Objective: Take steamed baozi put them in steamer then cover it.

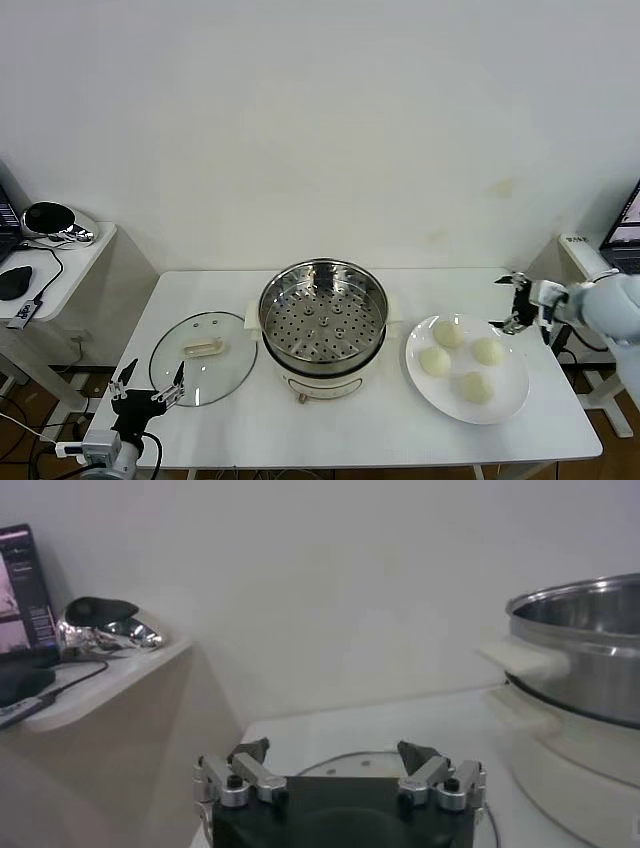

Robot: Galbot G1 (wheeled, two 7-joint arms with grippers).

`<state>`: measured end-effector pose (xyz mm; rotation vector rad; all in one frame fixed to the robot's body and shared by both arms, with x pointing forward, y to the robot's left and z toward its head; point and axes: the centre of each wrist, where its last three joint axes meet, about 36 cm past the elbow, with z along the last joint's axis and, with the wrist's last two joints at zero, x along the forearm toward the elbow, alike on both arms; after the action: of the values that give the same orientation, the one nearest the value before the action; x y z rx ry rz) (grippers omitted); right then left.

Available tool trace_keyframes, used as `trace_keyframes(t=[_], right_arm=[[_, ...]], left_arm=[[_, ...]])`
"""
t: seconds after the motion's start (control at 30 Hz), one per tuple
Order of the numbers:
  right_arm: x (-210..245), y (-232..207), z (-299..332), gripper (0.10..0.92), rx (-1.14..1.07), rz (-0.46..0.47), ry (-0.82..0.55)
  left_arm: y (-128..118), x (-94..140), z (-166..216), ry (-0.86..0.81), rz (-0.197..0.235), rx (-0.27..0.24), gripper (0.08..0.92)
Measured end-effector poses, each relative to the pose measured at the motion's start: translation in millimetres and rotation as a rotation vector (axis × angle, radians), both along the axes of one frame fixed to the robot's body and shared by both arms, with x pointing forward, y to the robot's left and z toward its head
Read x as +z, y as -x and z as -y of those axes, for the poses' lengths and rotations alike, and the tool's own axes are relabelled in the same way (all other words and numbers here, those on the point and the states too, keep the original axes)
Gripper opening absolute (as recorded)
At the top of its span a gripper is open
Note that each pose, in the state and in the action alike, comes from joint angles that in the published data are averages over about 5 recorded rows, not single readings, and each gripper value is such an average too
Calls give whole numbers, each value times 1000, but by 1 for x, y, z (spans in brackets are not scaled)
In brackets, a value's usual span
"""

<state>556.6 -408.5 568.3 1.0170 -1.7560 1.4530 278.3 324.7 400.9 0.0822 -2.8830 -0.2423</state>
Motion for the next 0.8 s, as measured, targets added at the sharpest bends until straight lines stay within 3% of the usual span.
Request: trace_keyframes(t=[0.3,0.8], right_arm=[[-29,-51,-39,823,93,-130,124],[-71,-93,-68,823,153,-248,246]], left_arm=[[4,2,-1,-4,-2,2,823],[5,-8,-4,-8,-24,3,823]])
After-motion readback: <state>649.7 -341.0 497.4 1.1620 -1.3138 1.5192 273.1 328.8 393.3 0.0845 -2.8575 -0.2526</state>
